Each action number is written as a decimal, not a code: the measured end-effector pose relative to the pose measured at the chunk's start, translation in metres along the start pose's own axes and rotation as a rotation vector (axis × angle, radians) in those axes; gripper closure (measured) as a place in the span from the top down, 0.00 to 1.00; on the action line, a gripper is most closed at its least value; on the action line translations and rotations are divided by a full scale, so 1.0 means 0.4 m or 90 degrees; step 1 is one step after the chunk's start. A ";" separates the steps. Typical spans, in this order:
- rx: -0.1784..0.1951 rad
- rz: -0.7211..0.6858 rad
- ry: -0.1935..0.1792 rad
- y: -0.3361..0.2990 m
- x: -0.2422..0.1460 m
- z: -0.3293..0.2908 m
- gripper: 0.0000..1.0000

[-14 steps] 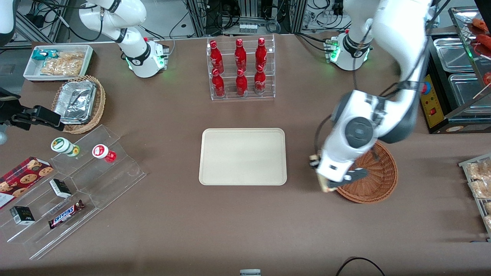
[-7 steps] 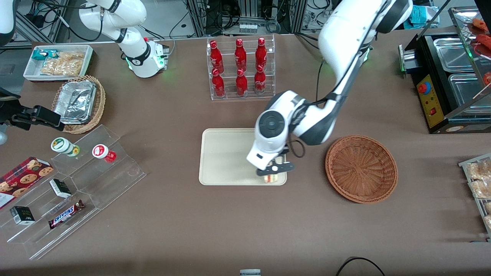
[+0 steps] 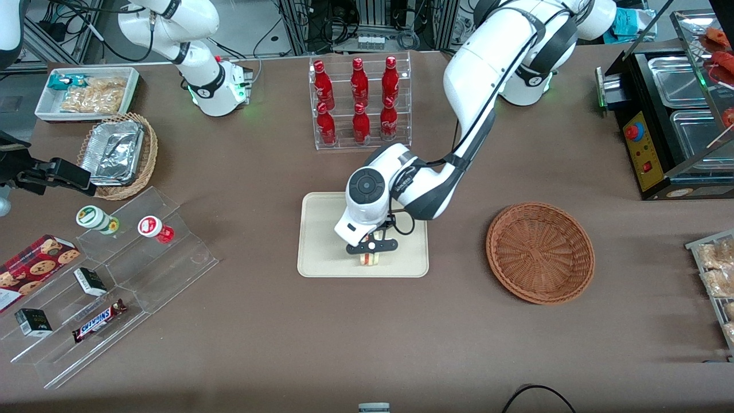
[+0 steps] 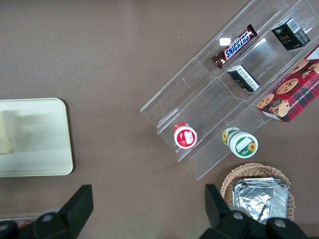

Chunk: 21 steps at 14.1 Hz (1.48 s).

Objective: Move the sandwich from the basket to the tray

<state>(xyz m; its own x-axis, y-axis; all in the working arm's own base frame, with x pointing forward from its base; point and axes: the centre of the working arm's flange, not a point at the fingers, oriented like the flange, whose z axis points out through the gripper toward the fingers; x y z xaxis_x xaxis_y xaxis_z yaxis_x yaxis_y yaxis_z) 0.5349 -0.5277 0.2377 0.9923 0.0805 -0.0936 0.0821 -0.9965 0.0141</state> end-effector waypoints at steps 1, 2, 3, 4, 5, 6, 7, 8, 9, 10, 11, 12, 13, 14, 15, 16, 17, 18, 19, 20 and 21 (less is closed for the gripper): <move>0.003 0.003 -0.004 0.005 -0.007 0.015 0.33; 0.006 0.006 -0.007 0.010 -0.014 0.028 0.33; 0.009 0.008 -0.009 0.014 -0.020 0.039 0.34; 0.011 0.010 -0.012 0.016 -0.025 0.048 0.34; 0.012 0.010 -0.013 0.017 -0.026 0.054 0.43; 0.013 0.010 -0.013 0.017 -0.026 0.056 0.51; 0.013 0.010 -0.013 0.017 -0.026 0.055 0.62; 0.011 0.010 -0.012 0.018 -0.024 0.049 0.70; 0.009 0.010 -0.009 0.021 -0.022 0.033 0.82; 0.011 0.009 -0.009 0.021 -0.019 0.003 0.91; 0.017 0.008 -0.011 0.017 -0.018 -0.041 0.99; 0.025 0.004 -0.011 0.005 -0.014 -0.102 1.00; 0.030 -0.005 -0.007 -0.021 -0.001 -0.177 1.00; 0.033 -0.021 -0.003 -0.062 0.021 -0.260 1.00; 0.036 -0.037 -0.002 -0.121 0.047 -0.348 1.00; 0.039 -0.041 -0.001 -0.188 0.068 -0.427 1.00; 0.043 -0.034 -0.003 -0.264 0.084 -0.490 1.00; 0.048 -0.026 -0.005 -0.337 0.094 -0.530 1.00; 0.053 -0.021 -0.008 -0.412 0.101 -0.555 1.00; 0.059 -0.021 -0.014 -0.484 0.104 -0.571 1.00; 0.064 -0.020 -0.019 -0.556 0.103 -0.586 1.00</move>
<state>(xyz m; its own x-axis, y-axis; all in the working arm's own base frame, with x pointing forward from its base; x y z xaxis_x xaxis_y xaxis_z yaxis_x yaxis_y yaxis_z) 0.5792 -0.2978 0.4641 0.9861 0.1131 -0.1214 0.1027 -0.9907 -0.0892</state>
